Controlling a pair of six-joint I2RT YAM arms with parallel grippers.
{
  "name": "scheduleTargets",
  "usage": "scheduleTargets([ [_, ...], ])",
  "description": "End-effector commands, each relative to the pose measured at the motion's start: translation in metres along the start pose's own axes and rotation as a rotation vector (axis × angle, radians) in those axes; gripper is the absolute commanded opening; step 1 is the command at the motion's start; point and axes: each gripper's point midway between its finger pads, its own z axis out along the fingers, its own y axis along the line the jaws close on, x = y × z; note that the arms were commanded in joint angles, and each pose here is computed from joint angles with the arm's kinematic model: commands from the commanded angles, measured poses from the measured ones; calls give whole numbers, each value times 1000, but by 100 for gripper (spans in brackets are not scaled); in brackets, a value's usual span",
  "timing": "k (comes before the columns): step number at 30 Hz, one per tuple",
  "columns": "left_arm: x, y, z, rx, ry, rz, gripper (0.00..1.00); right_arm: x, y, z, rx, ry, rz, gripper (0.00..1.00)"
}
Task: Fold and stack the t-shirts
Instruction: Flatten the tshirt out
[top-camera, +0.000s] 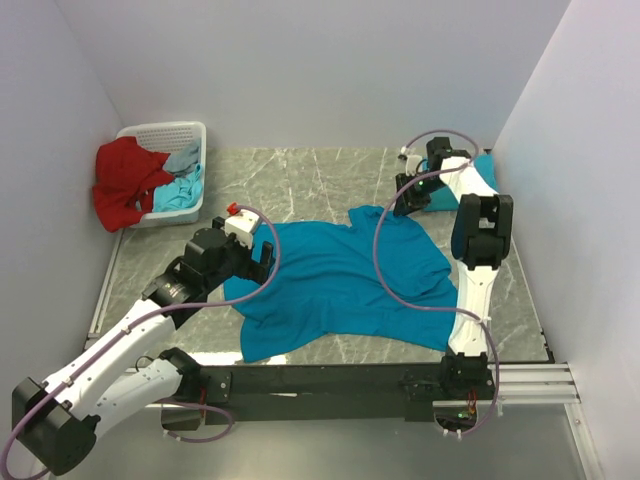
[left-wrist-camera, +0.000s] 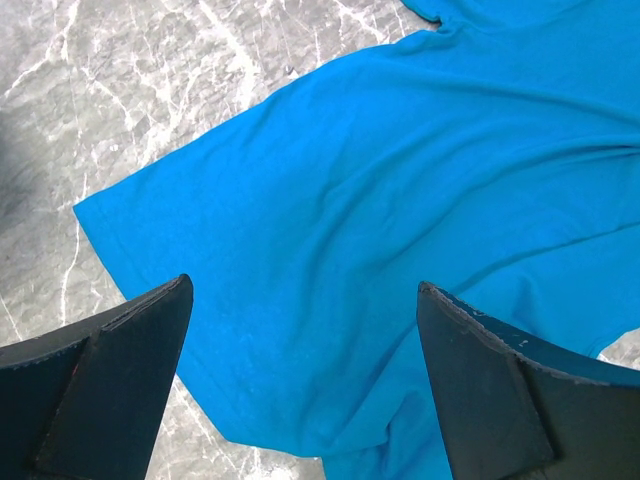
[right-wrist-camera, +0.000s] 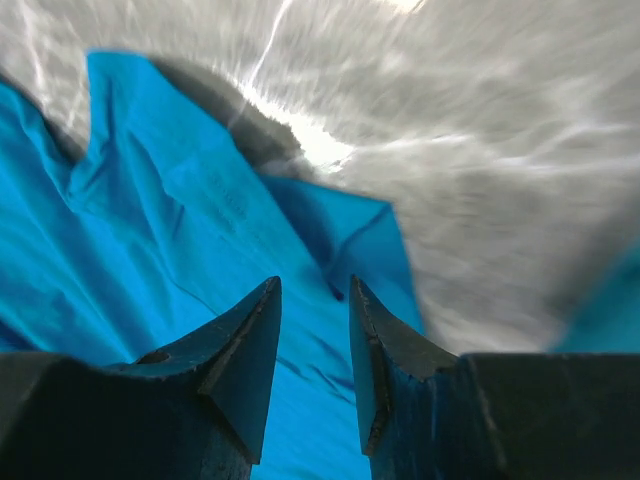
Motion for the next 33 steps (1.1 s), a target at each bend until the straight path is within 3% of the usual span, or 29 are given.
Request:
scheduleTargets([
  [1,-14,2,-1,-3,-33,12,99,-1,22,-6,-54,3,2,41],
  [17,-12,0,1,6,-22,12,99,22,-2,4,-35,45,61,40],
  [33,-11,1,1,3,-19,12,99,21,-1,14,-63,62,84,32],
])
